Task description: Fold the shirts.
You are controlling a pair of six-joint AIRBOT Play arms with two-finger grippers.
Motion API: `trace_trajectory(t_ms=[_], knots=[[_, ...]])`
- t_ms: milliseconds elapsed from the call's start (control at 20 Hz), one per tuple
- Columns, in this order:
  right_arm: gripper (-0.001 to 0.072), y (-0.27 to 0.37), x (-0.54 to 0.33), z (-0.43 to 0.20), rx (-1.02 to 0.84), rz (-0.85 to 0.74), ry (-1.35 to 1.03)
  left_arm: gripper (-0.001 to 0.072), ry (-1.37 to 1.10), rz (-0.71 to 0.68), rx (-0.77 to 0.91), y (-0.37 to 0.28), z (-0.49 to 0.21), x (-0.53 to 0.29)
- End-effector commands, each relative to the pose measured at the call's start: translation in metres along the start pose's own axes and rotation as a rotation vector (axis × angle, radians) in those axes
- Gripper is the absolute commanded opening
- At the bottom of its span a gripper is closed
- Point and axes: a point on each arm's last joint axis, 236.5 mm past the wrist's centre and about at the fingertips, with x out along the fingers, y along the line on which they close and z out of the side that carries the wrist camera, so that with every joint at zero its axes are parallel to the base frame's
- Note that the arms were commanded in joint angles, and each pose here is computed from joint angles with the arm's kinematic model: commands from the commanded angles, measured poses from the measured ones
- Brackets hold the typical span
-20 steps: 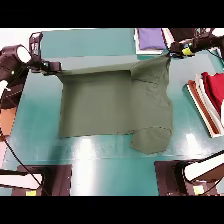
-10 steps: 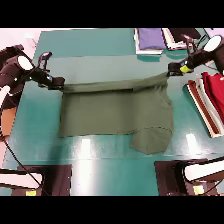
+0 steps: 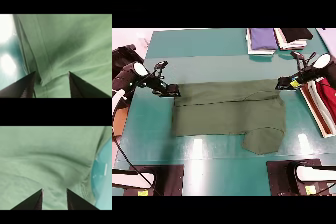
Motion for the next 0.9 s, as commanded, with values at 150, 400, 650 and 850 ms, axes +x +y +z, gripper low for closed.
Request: trace_trajectory(t_ms=[150, 400, 650, 850], knots=[[0.0346, -0.008, -0.040, -0.079, 0.084, 0.050, 0.138, 0.0486, -0.007, 0.013, -0.056, 0.016, -0.033, -0.063], [0.0510, -0.014, -0.040, -0.189, 0.254, 0.101, 0.298, 0.0486, 0.028, 0.010, -0.101, 0.015, -0.099, -0.064], [0.0503, 0.009, -0.032, -0.261, 0.366, 0.155, 0.435, 0.0486, 0.077, 0.007, -0.138, 0.016, -0.125, -0.050], [0.0441, 0.031, -0.015, -0.294, 0.335, 0.188, 0.524, 0.0485, 0.082, 0.007, -0.140, 0.016, -0.128, -0.048]])
